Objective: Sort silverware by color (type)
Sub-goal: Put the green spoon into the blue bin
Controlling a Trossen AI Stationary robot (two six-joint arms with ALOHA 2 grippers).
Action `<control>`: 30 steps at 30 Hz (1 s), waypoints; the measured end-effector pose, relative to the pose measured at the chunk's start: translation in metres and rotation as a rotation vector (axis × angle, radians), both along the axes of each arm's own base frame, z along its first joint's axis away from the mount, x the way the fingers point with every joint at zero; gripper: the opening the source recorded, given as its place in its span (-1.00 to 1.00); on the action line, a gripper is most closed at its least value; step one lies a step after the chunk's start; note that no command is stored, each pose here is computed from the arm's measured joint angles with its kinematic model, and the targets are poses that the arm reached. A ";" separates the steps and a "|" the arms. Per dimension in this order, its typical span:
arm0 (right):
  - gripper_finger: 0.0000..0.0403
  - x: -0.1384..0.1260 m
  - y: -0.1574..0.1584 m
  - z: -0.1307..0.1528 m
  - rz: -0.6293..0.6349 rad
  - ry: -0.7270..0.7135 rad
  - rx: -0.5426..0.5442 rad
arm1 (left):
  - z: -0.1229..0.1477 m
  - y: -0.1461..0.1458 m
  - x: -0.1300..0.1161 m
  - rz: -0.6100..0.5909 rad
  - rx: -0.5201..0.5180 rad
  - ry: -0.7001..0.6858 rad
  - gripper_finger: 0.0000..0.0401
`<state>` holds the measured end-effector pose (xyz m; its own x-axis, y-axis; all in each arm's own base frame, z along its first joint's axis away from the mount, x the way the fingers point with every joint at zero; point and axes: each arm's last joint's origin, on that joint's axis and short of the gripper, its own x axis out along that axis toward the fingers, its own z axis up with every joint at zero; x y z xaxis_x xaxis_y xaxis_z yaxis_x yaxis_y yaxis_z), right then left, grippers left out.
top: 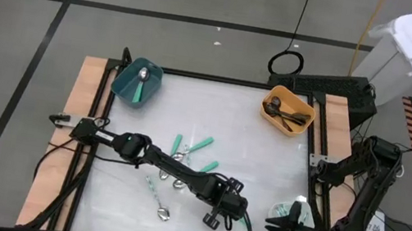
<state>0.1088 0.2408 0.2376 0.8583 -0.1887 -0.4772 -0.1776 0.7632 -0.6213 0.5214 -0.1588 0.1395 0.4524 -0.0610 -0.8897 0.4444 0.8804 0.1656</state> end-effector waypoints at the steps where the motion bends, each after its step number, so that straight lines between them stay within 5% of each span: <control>1: -0.51 0.001 -0.002 0.000 -0.013 -0.016 -0.011 | 0.000 0.000 0.000 -0.005 0.003 0.000 -0.87; 10: -0.51 0.016 -0.021 0.015 -0.089 -0.062 -0.025 | 0.008 0.010 -0.001 -0.035 0.020 0.019 -0.87; 21: -0.51 0.010 -0.042 0.039 -0.104 -0.087 0.041 | 0.064 0.037 -0.011 -0.016 0.003 -0.001 -0.87; 30: -0.51 0.009 -0.044 0.038 -0.104 -0.078 0.023 | 0.080 0.081 -0.020 0.078 0.009 0.094 -0.87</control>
<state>0.1180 0.1969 0.2759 0.8692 -0.2686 -0.4152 -0.0485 0.7892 -0.6122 0.5019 -0.0781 0.2198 0.3702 -0.0204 -0.9287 0.3881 0.9117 0.1347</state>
